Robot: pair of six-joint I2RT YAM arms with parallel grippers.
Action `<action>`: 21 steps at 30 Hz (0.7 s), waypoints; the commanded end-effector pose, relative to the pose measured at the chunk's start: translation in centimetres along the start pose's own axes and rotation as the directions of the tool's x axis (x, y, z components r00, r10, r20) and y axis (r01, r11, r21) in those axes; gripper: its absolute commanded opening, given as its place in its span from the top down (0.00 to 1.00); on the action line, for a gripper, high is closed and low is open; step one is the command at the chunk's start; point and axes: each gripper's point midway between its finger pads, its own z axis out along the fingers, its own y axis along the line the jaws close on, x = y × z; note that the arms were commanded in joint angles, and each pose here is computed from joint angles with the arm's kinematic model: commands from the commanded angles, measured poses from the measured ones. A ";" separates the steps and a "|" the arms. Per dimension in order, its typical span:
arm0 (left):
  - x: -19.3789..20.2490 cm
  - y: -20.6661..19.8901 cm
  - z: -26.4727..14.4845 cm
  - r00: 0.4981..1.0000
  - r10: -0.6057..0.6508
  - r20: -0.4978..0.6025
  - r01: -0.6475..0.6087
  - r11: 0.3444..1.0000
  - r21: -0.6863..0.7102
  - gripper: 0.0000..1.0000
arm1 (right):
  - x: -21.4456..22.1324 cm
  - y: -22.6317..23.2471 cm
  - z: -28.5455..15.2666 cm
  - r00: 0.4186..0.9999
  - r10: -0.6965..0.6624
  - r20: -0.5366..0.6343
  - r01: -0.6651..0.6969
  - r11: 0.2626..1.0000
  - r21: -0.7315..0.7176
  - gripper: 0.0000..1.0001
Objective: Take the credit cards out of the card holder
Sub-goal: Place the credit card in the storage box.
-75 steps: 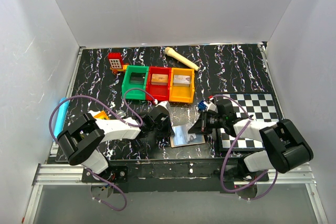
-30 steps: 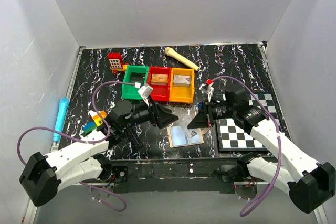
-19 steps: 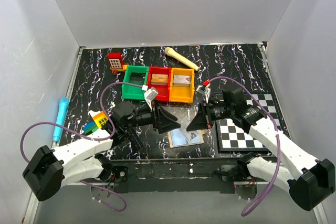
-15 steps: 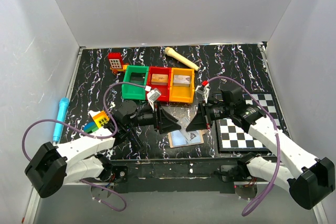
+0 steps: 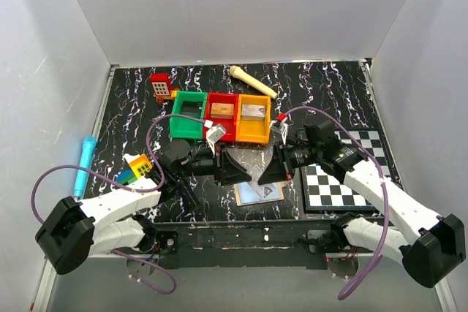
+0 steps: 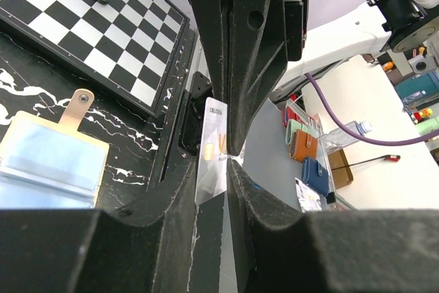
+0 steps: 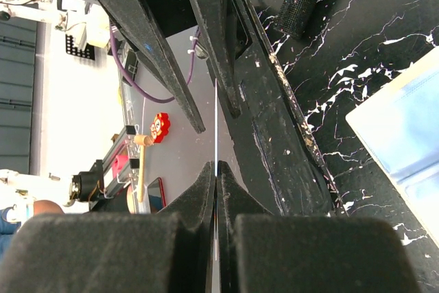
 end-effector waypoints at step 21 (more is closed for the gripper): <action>-1.4 -1.3 0.7 0.999 0.039 -0.019 -0.038 0.998 0.049 0.73 | -0.5 2.5 0.2 0.993 -0.084 -0.083 0.078 0.995 -0.065 0.99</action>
